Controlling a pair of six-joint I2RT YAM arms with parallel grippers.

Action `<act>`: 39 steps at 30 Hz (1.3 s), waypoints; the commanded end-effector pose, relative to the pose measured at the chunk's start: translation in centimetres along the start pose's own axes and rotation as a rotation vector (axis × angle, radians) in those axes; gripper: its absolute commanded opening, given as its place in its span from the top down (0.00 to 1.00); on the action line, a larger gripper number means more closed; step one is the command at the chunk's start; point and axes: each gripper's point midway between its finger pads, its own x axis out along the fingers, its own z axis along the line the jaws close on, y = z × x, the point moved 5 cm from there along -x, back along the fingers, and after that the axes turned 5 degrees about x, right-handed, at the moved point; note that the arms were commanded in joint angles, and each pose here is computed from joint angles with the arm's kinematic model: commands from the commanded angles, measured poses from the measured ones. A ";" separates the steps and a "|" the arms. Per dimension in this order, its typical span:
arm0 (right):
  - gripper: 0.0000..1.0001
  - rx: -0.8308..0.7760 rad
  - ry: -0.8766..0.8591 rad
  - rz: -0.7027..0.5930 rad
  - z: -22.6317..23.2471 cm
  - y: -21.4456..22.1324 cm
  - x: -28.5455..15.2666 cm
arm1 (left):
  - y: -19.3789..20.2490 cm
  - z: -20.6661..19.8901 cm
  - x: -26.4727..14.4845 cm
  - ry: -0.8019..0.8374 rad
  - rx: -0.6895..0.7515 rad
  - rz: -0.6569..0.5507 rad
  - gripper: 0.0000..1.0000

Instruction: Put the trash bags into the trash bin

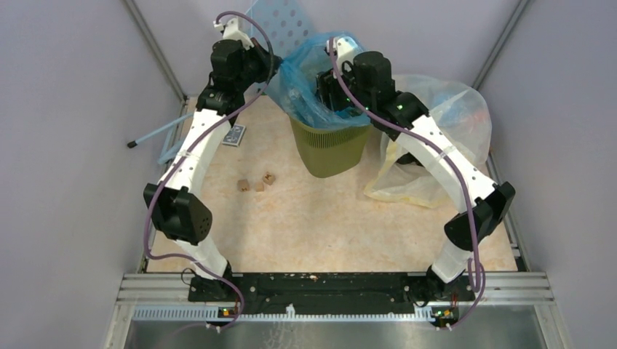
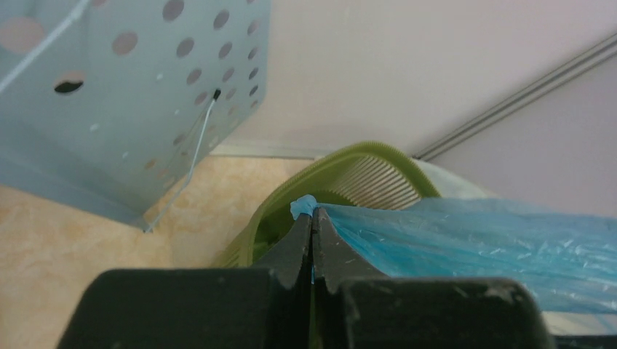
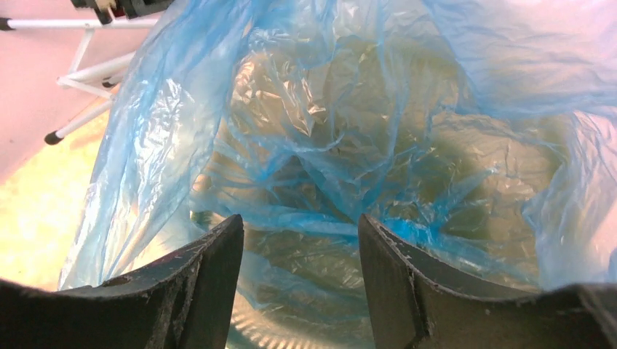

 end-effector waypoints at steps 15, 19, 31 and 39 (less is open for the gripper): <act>0.41 0.237 0.018 -0.151 1.4 -7.2 -12.4 | -3.3 -4.1 -5.9 0.171 -0.001 -0.097 1.00; 0.41 0.324 0.016 -0.182 1.7 -7.8 -15.4 | -3.3 -4.0 -6.3 0.164 0.001 -0.105 1.00; 0.28 0.455 0.135 -0.262 -0.3 -2.8 -22.5 | -3.3 -4.0 -6.7 0.161 0.005 -0.101 1.00; 0.28 0.442 0.230 -0.185 -1.4 -0.3 -19.4 | -3.5 -4.3 -7.2 0.170 -0.011 -0.109 1.00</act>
